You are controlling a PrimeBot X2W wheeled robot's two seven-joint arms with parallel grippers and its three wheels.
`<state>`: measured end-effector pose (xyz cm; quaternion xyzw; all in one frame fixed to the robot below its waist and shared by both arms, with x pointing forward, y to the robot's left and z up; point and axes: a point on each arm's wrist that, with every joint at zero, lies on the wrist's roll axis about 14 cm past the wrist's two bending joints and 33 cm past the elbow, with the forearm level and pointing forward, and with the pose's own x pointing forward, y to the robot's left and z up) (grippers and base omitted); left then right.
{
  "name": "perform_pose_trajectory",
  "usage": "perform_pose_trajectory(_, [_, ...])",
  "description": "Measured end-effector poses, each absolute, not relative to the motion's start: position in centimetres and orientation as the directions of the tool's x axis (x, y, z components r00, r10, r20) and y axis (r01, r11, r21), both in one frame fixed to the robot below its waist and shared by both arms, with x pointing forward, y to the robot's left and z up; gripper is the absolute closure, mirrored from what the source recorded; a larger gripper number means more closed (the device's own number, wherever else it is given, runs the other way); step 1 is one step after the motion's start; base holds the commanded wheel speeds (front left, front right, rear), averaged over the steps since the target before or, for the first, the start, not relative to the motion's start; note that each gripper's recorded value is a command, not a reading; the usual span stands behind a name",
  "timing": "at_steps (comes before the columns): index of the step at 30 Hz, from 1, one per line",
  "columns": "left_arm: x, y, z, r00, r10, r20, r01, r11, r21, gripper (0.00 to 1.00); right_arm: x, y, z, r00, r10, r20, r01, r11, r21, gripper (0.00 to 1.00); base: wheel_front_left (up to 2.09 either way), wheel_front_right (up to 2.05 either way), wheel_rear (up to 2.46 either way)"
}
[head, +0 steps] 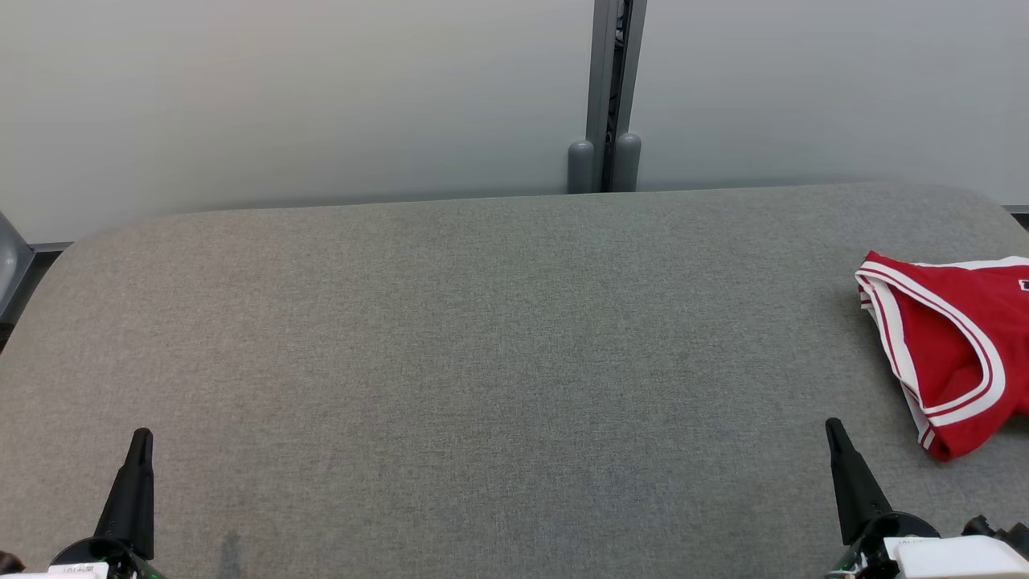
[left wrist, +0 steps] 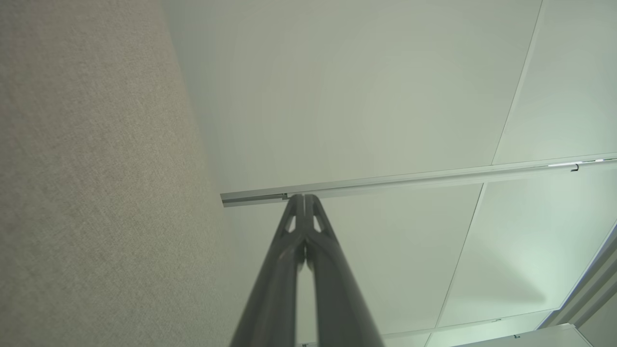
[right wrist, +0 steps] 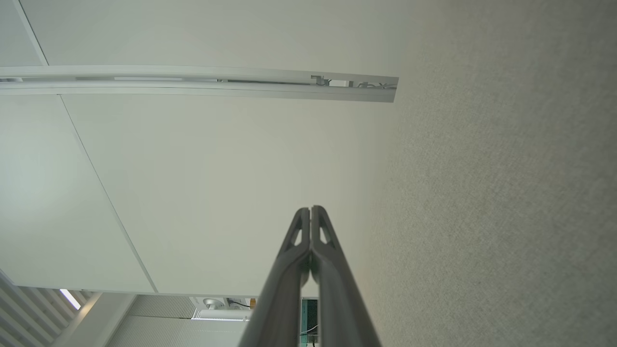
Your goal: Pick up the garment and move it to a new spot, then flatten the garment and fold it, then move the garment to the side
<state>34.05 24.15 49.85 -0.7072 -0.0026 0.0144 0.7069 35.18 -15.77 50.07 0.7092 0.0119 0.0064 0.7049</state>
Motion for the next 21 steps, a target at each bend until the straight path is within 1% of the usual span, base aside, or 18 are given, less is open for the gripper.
perform_pose_trajectory(21, [34.05, 24.14, 49.85, 1.000, 0.024, -0.017, -0.017, -0.001, -1.000, 1.00, 35.18, -15.78, 50.07, 1.000, 0.025, -0.008, 0.008, -0.006, 1.000, 1.00, 0.00, 0.00, 0.00])
